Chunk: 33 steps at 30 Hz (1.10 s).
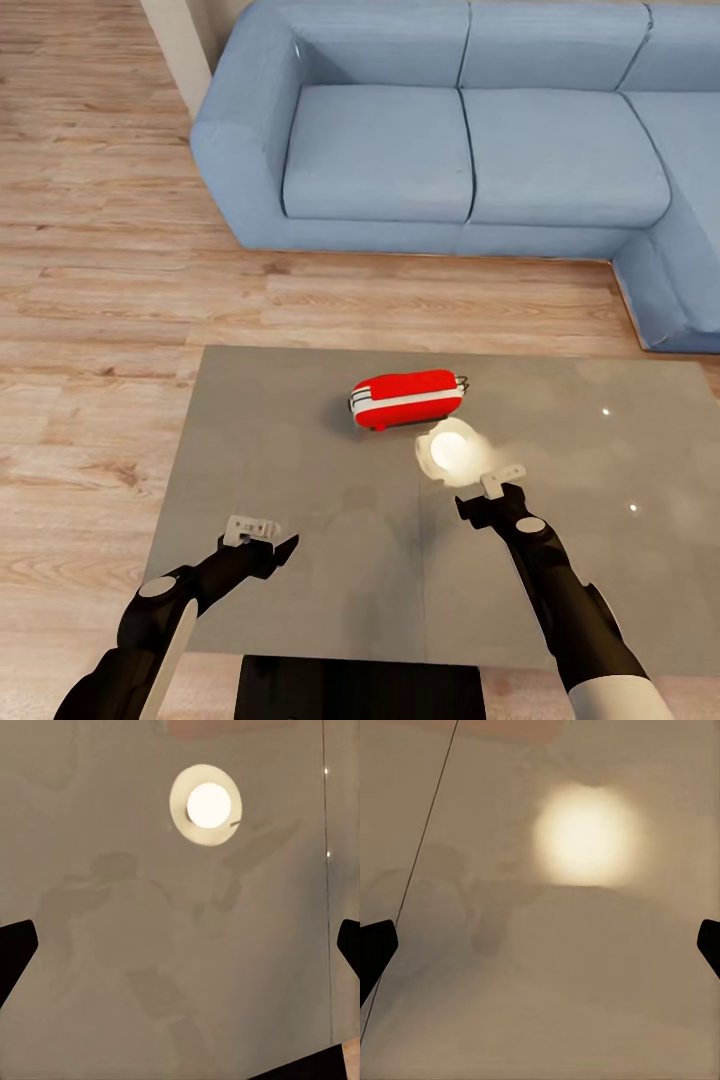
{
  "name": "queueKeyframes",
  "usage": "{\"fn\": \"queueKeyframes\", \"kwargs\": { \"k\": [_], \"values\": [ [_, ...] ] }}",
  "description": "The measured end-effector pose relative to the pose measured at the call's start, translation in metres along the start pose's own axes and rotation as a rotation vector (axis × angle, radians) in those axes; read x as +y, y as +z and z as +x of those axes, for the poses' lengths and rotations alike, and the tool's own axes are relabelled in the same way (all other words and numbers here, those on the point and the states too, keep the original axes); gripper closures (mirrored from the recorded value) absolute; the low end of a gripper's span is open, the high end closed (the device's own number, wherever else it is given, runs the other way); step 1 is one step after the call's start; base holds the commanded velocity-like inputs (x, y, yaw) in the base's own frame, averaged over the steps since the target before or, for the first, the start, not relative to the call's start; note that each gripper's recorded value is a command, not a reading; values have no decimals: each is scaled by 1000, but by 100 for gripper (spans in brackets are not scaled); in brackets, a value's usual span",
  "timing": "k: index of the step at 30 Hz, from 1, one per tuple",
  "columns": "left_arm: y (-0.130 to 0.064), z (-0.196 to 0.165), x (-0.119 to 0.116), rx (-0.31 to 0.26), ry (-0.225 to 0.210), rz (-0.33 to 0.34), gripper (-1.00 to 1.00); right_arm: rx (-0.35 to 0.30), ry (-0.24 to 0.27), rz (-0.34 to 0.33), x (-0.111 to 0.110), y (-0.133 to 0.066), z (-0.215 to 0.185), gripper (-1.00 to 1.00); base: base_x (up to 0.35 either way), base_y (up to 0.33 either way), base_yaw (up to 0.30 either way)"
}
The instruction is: Turn on the radio receiver that's on the table in the living room.
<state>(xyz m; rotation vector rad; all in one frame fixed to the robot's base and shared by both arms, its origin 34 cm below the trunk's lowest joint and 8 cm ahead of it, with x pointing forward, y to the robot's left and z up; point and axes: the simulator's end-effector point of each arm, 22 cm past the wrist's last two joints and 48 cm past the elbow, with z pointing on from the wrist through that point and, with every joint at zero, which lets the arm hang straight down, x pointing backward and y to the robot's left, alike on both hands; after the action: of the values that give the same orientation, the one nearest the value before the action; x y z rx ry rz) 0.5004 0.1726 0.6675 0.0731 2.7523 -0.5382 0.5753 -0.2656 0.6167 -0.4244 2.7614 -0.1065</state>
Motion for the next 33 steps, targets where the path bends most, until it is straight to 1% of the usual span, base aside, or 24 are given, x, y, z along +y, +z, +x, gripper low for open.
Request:
{"fn": "queueKeyframes", "kwargs": {
  "k": [7,16,26,31,33],
  "values": [
    [0,1,0,1,0,1,-100,1,1,4,-2,0,0,-100,0,0,0],
    [0,1,0,3,-1,0,-100,4,15,13,-8,0,3,-100,0,0,0],
    [0,1,0,3,-1,-1,-100,5,9,22,-10,0,3,-100,0,0,0],
    [1,1,0,2,-2,2,-100,36,17,26,-13,-1,8,-100,0,0,0],
    [1,1,-1,2,-3,3,-100,50,24,36,-17,-5,6,-100,0,0,0]
  ]
}}
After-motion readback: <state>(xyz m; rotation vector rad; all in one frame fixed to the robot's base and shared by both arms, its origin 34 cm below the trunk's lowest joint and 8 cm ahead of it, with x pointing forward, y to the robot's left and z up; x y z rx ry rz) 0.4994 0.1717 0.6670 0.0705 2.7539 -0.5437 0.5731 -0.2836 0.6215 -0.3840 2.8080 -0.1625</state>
